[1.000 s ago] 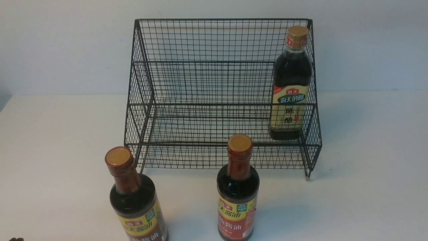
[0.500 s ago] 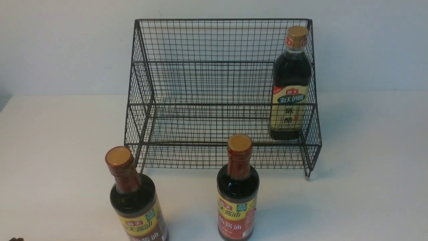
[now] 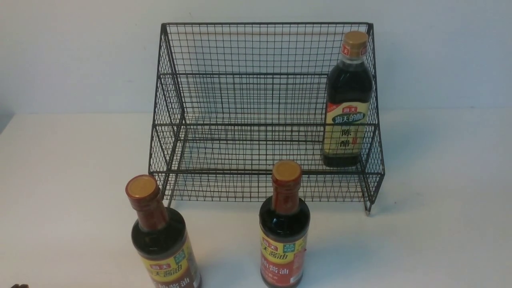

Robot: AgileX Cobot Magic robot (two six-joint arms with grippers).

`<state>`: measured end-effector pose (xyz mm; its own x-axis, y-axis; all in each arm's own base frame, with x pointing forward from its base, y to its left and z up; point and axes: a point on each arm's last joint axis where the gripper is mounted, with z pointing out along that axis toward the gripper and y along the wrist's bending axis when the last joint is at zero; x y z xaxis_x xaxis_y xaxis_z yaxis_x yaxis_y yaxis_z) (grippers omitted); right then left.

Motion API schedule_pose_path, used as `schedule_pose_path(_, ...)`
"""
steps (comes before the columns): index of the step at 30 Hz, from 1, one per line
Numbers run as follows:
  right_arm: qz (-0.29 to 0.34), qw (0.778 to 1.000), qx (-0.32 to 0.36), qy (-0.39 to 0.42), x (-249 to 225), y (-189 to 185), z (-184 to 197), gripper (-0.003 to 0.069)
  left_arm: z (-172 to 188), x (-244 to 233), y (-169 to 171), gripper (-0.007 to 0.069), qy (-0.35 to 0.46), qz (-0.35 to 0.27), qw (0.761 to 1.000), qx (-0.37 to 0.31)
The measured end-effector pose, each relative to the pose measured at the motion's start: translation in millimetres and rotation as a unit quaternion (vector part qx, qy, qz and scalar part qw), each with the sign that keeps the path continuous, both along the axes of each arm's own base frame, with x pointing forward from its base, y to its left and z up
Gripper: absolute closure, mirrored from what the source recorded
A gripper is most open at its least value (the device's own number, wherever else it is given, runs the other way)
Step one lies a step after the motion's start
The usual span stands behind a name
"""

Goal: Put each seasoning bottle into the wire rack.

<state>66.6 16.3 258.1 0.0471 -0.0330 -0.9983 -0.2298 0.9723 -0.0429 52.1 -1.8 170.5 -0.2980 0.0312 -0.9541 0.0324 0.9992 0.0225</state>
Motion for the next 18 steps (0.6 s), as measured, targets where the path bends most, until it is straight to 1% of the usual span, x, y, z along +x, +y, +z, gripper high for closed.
schedule_pose_path(4, 0.000, 1.000, -0.006, 0.024, 1.8, 0.4, -16.9, 0.0673, 0.0, 0.0, 0.0, 0.0630, 0.000, 0.000, 1.000, 0.000)
schedule_pose_path(10, 0.001, 1.000, -0.007, 0.029, 1.9, 0.6, -19.1, 0.0673, 0.0, 0.0, 0.0, 0.0630, 0.000, 0.000, 1.000, 0.000)
schedule_pose_path(15, 0.001, 0.999, -0.012, 0.037, -1.3, -0.1, -32.6, 0.0673, 0.0, 0.0, 0.0, 0.0630, 0.000, 0.000, 1.000, 0.000)
schedule_pose_path(17, -0.006, 0.999, -0.005, 0.041, -3.5, -1.6, -39.9, 0.0673, 0.0, 0.0, 0.0, 0.0630, 0.000, 0.000, 1.000, 0.000)
schedule_pose_path(18, -0.022, 0.999, 0.008, 0.048, -5.3, -4.0, -47.5, 0.0673, 0.0, 0.0, 0.0, 0.0630, 0.000, 0.000, 1.000, 0.000)
